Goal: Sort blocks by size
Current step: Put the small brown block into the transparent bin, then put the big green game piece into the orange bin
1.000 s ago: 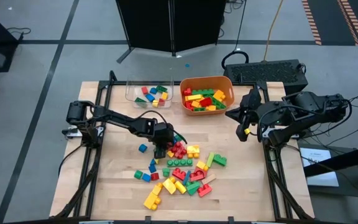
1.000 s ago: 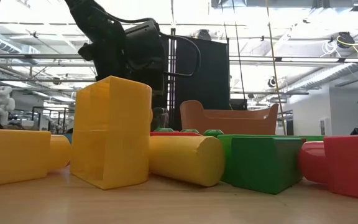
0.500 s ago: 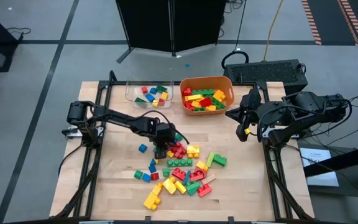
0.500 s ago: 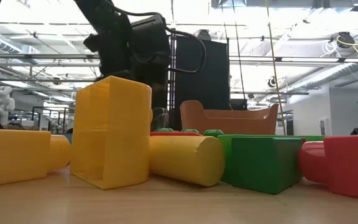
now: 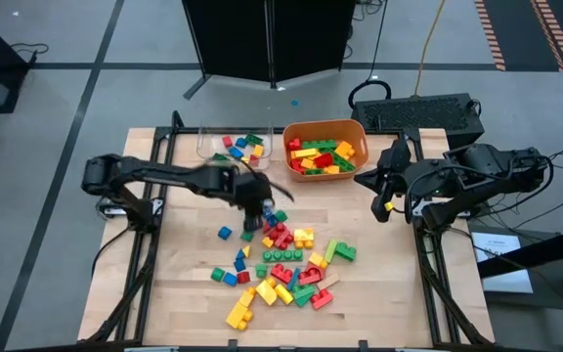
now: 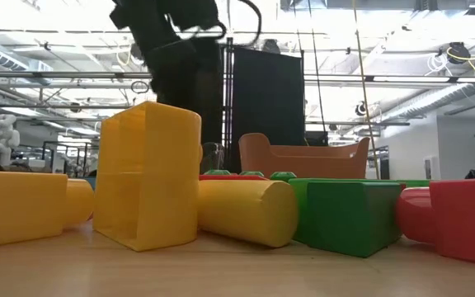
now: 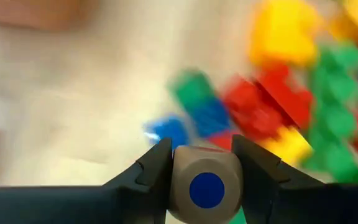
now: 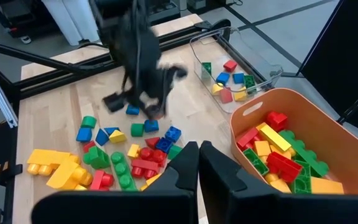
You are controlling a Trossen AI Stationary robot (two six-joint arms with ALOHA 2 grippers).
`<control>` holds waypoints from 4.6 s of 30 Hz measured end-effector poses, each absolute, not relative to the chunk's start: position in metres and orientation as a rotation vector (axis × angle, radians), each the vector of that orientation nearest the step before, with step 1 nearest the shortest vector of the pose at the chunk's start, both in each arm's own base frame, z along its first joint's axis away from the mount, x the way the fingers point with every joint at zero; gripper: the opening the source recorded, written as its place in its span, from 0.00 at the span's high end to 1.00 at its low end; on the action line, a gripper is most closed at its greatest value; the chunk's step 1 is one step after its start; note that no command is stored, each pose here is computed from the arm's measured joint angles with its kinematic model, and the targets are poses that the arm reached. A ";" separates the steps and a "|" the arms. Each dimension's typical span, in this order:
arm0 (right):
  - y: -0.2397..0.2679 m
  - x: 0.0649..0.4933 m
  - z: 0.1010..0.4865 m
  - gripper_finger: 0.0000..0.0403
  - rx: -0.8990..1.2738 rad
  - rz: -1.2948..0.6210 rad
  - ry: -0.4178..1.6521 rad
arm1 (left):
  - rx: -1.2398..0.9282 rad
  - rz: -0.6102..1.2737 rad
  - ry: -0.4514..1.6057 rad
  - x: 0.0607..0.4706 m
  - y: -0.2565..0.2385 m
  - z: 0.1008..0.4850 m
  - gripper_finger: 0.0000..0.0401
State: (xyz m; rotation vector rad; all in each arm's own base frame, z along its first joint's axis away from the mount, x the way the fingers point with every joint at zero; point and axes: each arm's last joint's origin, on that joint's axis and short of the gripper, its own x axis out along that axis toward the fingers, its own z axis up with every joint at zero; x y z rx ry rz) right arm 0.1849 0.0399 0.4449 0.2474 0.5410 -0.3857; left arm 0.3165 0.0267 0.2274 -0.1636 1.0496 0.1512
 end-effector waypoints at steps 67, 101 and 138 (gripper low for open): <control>0.041 0.187 0.444 0.98 0.255 -0.382 0.548 | 0.018 -0.136 0.866 0.289 -0.087 0.222 0.32; 0.040 0.183 0.439 0.98 0.290 -0.413 0.589 | -0.042 -0.076 0.890 0.300 -0.140 0.155 0.32; 0.040 0.184 0.439 0.98 0.229 -0.395 0.600 | -0.068 0.073 0.685 0.296 -0.070 0.261 0.93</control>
